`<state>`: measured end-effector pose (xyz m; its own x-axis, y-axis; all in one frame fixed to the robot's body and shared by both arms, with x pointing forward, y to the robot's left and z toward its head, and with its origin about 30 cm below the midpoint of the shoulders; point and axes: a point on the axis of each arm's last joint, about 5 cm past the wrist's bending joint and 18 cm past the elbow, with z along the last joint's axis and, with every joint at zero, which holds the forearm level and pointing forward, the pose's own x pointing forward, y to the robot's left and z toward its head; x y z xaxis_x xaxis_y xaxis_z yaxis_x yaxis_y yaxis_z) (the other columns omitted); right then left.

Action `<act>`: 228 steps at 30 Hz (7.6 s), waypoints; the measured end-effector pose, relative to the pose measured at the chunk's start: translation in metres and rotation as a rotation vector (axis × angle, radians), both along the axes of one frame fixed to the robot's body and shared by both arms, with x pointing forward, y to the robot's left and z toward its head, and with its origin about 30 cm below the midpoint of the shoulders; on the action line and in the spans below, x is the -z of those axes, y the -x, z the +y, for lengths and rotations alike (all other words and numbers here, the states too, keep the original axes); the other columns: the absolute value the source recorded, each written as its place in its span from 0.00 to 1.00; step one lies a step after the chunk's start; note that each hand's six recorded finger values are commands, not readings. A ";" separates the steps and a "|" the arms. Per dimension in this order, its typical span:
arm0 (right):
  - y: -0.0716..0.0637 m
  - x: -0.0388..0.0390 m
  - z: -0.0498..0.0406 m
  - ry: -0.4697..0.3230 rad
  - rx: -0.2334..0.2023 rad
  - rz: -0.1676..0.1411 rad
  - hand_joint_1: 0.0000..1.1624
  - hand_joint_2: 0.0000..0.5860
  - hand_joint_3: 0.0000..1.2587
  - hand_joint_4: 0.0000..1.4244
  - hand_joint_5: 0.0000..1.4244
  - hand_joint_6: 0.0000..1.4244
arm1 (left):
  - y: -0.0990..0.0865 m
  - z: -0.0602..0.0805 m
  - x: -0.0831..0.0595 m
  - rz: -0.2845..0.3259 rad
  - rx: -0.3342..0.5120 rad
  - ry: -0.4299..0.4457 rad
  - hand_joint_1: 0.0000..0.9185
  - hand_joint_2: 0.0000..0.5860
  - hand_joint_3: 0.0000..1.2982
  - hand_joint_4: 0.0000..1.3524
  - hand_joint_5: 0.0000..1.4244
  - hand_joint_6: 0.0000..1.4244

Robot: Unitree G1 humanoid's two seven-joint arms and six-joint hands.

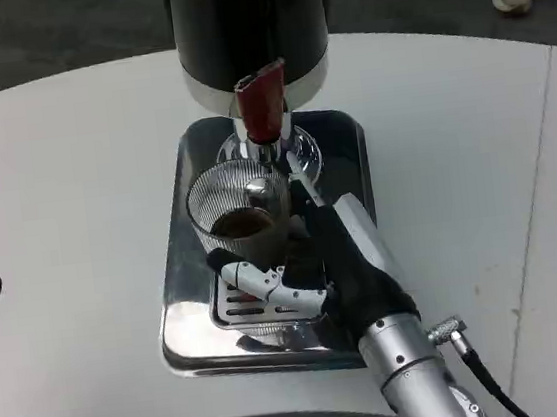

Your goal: Grasp the cup under the faucet to collect the drink, then remove the cup.

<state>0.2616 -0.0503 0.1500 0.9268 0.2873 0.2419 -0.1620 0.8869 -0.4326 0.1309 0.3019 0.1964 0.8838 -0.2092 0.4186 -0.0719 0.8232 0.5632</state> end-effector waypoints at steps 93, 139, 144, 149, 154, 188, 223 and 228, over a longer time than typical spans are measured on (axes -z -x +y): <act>-0.019 0.0070 0.0126 -0.116 0.194 -0.039 0.89 0.26 0.51 0.53 0.51 0.54 | 0.017 -0.011 0.045 0.116 -0.024 -0.196 0.00 0.38 0.21 0.05 0.19 0.08; 0.038 0.0161 0.0042 -0.091 0.154 -0.081 0.97 0.10 0.67 0.69 0.71 0.90 | 0.011 -0.026 0.049 0.125 0.057 -0.196 0.00 0.37 0.21 0.05 0.19 0.09; 0.047 0.0156 0.0016 -0.092 0.143 -0.084 0.97 0.11 0.67 0.69 0.71 0.90 | 0.011 -0.029 0.049 0.136 0.061 -0.236 0.00 0.36 0.14 0.00 0.11 0.04; 0.055 0.0049 -0.0047 -0.117 0.145 -0.125 0.96 0.13 0.68 0.69 0.71 0.91 | 0.011 -0.032 0.050 0.145 0.060 -0.303 0.00 0.34 0.07 0.00 0.05 0.00; 0.063 0.0011 -0.0090 -0.108 0.140 -0.137 0.96 0.13 0.68 0.70 0.72 0.92 | 0.009 -0.037 0.050 0.168 0.056 -0.392 0.00 0.31 0.00 0.00 0.00 0.00; 0.102 -0.0220 -0.0317 -0.073 0.030 -0.182 0.96 0.13 0.69 0.71 0.72 0.92 | 0.011 -0.068 0.030 0.281 -0.221 -0.755 0.00 0.06 0.00 0.00 0.00 0.00; 0.110 -0.0103 -0.0413 -0.064 0.049 -0.090 0.96 0.13 0.70 0.72 0.73 0.92 | 0.007 -0.080 0.038 0.282 -0.185 -0.750 0.00 0.05 0.00 0.00 0.00 0.00; 0.110 -0.0095 -0.0418 -0.064 0.054 -0.086 0.96 0.13 0.70 0.72 0.73 0.92 | 0.007 -0.082 0.039 0.284 -0.175 -0.750 0.00 0.06 0.00 0.00 0.00 0.00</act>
